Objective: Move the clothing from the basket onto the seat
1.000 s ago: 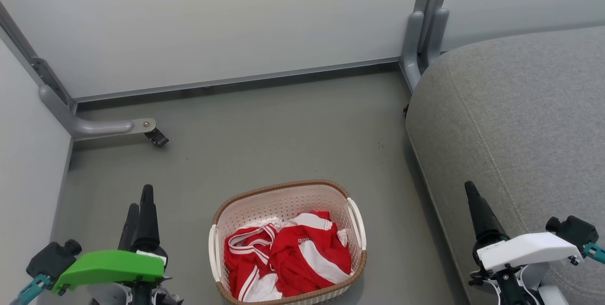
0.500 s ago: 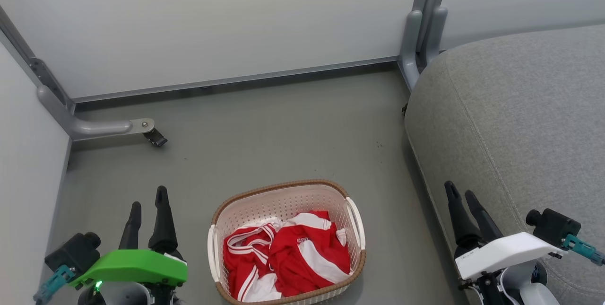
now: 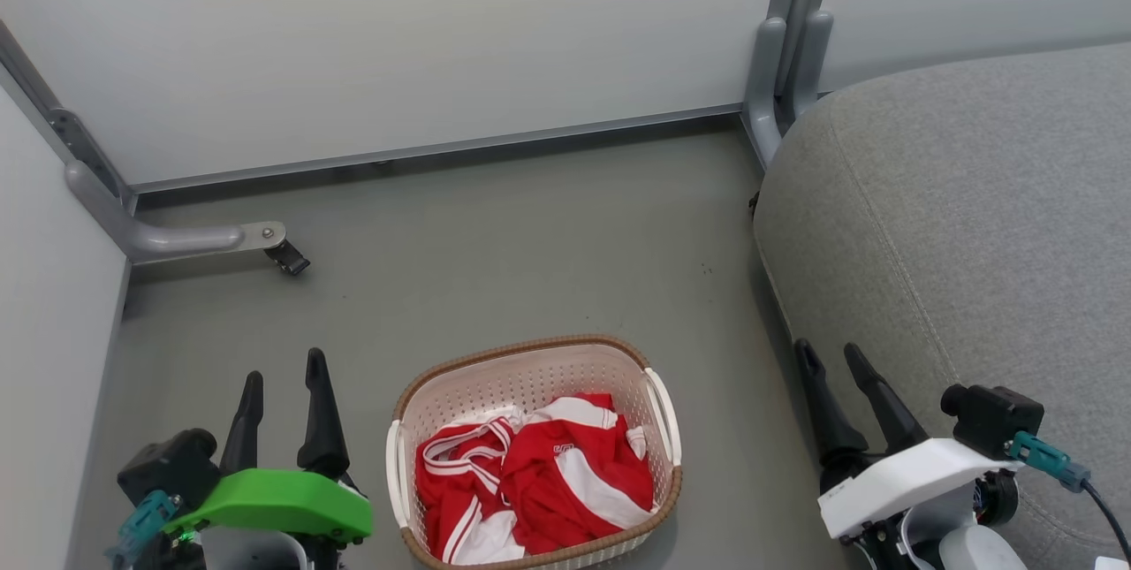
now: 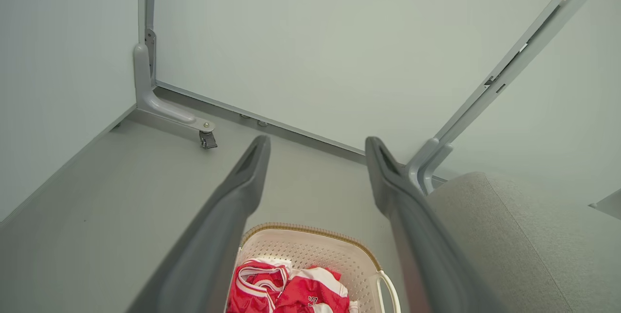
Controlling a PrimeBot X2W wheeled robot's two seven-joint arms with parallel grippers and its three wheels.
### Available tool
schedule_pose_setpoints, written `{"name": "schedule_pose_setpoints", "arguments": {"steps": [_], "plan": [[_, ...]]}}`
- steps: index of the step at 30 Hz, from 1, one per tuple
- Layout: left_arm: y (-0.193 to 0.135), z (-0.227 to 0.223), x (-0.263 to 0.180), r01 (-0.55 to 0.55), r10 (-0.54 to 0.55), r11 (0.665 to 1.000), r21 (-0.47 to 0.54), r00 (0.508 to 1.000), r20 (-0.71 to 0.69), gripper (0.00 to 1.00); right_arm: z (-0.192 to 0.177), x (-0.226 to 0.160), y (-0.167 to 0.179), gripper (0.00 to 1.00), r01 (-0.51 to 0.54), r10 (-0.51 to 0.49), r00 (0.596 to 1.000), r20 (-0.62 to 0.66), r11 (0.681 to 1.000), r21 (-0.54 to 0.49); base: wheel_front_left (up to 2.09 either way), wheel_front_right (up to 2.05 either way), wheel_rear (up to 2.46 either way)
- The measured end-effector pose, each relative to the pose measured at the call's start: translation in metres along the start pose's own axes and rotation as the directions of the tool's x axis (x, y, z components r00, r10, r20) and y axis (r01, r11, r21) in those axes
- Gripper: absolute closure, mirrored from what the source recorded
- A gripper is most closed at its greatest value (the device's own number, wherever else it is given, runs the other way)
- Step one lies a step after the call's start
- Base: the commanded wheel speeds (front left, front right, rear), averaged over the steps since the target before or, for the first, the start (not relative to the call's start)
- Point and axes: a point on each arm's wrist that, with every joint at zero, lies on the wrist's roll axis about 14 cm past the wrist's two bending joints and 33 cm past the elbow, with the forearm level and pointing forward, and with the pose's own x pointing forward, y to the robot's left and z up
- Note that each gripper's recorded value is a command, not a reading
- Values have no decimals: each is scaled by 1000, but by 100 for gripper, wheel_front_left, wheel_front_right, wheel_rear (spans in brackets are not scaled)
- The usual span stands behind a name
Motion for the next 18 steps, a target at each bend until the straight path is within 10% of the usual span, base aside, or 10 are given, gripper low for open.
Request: {"name": "schedule_pose_setpoints", "arguments": {"steps": [18], "plan": [[-13, -1, -4, 34, -41, 978, 204, 999, 35, 0, -2, -3, 12, 0, -52, 54, 999, 3, 980, -190, 0, 0, 0]]}}
